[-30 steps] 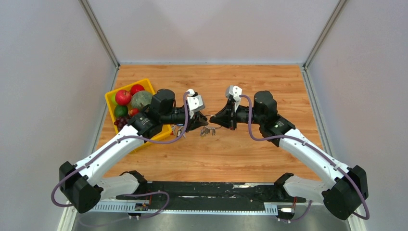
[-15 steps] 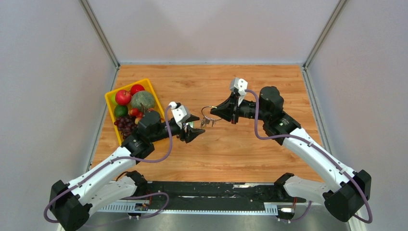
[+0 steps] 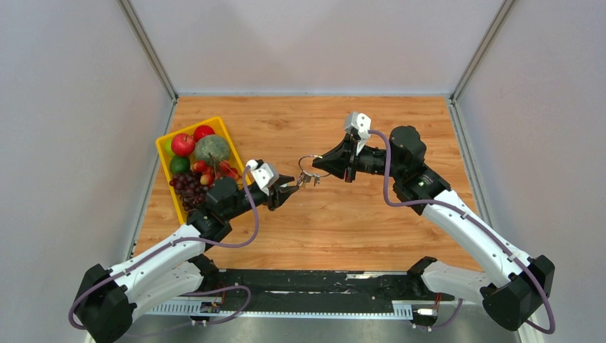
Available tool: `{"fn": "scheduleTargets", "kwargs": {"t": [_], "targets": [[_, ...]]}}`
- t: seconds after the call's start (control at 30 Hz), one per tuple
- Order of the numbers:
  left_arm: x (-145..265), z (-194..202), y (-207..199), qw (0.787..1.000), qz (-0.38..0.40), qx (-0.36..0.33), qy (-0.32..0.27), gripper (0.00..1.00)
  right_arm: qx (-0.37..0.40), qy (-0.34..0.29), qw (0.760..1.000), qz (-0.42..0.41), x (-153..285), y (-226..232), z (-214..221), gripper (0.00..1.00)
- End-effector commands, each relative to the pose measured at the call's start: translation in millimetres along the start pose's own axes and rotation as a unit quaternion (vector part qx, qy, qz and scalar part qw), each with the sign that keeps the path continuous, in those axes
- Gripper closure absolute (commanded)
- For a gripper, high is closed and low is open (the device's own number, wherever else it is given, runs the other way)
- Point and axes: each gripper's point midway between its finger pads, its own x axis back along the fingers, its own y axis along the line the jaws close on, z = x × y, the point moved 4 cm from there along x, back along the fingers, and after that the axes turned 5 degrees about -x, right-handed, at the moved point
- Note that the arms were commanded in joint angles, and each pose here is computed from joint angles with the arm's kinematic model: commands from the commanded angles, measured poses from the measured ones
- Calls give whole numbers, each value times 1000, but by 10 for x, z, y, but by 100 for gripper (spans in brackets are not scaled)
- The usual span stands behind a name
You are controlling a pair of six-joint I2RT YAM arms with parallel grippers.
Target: Remove the keys from the keyring
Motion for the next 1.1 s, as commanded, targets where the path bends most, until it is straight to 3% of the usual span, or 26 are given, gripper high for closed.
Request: {"fn": "scheduleTargets", "kwargs": {"t": [0.0,0.57,0.8,0.93,1.07], "targets": [[-31,-119,57,999,-11,-28,-26,59,25,-33,999,-19,64,137,-305,100],[-201,-193,66,999,9,-35,-40,67,13,-29,999,-30,55,157,-268,100],[-209,-261,19,997,22,-41,-59,58,9,-28,999,-30,42,147,-250,100],[-210,-285,5,996,27,-46,-67,67,7,-29,999,-31,40,150,-241,100],[-216,-294,-41,995,44,-52,-73,94,5,-30,999,-28,49,148,-231,100]]}}
